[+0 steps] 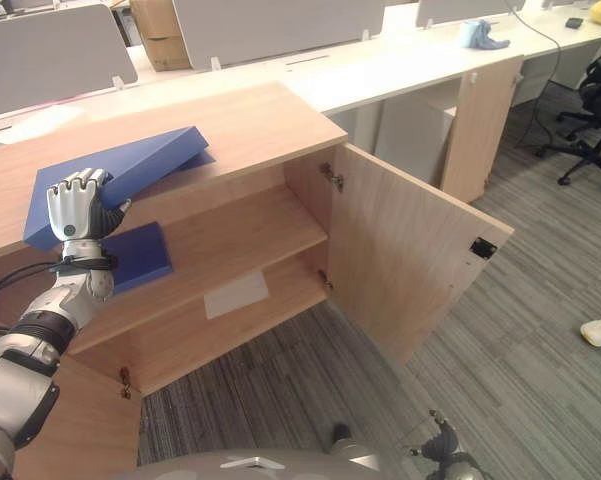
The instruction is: Put the empty folder in the office cabinet
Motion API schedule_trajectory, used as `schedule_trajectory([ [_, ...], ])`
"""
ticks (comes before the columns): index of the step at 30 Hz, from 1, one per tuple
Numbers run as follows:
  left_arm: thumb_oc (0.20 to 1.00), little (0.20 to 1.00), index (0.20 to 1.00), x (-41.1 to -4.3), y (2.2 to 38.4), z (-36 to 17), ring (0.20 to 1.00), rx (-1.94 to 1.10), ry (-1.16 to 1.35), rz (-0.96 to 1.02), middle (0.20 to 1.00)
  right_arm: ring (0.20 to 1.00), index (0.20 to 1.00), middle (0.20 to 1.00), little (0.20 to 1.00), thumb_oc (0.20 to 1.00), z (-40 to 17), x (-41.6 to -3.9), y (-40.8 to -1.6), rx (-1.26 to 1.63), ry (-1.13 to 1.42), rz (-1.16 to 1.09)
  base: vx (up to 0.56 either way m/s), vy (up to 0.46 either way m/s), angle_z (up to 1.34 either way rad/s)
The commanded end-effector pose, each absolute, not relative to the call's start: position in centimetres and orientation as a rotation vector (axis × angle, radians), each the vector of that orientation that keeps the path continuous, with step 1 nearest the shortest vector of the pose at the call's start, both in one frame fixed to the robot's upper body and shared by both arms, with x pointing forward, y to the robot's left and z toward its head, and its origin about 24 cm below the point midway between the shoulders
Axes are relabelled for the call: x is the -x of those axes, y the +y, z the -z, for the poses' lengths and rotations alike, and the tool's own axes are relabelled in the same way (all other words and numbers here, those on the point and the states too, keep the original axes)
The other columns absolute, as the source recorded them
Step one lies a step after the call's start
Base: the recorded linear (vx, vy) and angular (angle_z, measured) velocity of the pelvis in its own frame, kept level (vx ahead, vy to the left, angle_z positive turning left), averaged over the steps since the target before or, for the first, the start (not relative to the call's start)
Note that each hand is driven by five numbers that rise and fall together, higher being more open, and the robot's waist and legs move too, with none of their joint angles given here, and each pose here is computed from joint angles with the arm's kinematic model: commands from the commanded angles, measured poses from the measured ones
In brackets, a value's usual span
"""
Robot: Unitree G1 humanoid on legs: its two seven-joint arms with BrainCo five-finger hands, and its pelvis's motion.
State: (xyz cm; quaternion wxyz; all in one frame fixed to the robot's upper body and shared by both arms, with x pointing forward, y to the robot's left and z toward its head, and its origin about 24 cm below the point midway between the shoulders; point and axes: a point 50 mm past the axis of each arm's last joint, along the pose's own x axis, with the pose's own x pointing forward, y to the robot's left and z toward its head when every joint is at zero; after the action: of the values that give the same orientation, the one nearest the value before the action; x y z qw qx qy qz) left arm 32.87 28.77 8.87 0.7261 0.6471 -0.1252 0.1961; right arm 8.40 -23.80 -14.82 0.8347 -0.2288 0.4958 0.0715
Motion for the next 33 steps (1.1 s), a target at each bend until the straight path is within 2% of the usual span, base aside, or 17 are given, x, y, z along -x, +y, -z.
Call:
schedule_trajectory([
  [1,0.2,0.2,0.2,-33.4,28.0,-12.4,0.2,-1.278,-0.475,-0.521,0.2,1.0,1.0,1.0,1.0,1.0,13.1,-11.6,-25.4,0.494,0.905,-0.094,-0.1,-0.028,0.15],
  [3,0.2,0.2,0.2,-31.5,25.6,-16.7,0.2,-0.997,-0.727,-0.463,0.2,1.0,1.0,1.0,1.0,1.0,11.5,-14.2,-23.1,0.382,0.774,-0.159,-0.18,-0.05,0.24],
  [4,0.2,0.2,0.2,-31.5,25.6,-16.7,0.2,-0.997,-0.727,-0.463,0.2,1.0,1.0,1.0,1.0,1.0,11.5,-14.2,-23.1,0.382,0.774,-0.159,-0.13,-0.03,0.19],
  [5,0.2,0.2,0.2,-30.5,24.6,-17.8,0.2,-0.868,-0.771,-0.383,0.2,1.0,1.0,1.0,1.0,1.0,10.9,-14.9,-22.5,0.353,0.736,-0.195,-0.06,-0.016,0.26],
  [8,0.2,0.2,0.2,-28.6,23.3,-18.2,0.2,-0.644,-0.766,-0.249,0.2,1.0,1.0,1.0,1.0,1.0,10.2,-15.5,-21.3,0.319,0.711,-0.262,-0.05,-0.027,0.4],
  [13,0.2,0.2,0.2,-25.9,22.3,-15.8,0.2,-0.345,-0.666,-0.019,0.2,1.0,1.0,1.0,1.0,1.0,8.7,-16.7,-19.5,0.274,0.606,-0.366,-0.03,-0.012,0.19],
  [19,0.2,0.2,0.2,-24.5,22.8,-14.3,0.2,-0.17,-0.593,0.068,0.2,1.0,1.0,1.0,1.0,1.0,6.1,-18.6,-19.3,0.217,0.47,-0.365,-0.02,0.005,-0.02],
  [26,0.2,0.2,0.2,-22.6,23.9,-11.3,0.2,-0.031,-0.503,0.131,0.2,1.0,1.0,1.0,1.0,1.0,-1.4,-22.9,-19.7,0.154,0.125,-0.363,-0.03,0.013,0.02],
  [33,0.2,0.2,0.2,-22.7,23.5,-11.0,0.2,0.075,-0.511,0.21,0.2,1.0,1.0,1.0,1.0,1.0,-6.1,-25.4,-20.1,0.075,-0.049,-0.362,0.0,0.005,0.02],
])
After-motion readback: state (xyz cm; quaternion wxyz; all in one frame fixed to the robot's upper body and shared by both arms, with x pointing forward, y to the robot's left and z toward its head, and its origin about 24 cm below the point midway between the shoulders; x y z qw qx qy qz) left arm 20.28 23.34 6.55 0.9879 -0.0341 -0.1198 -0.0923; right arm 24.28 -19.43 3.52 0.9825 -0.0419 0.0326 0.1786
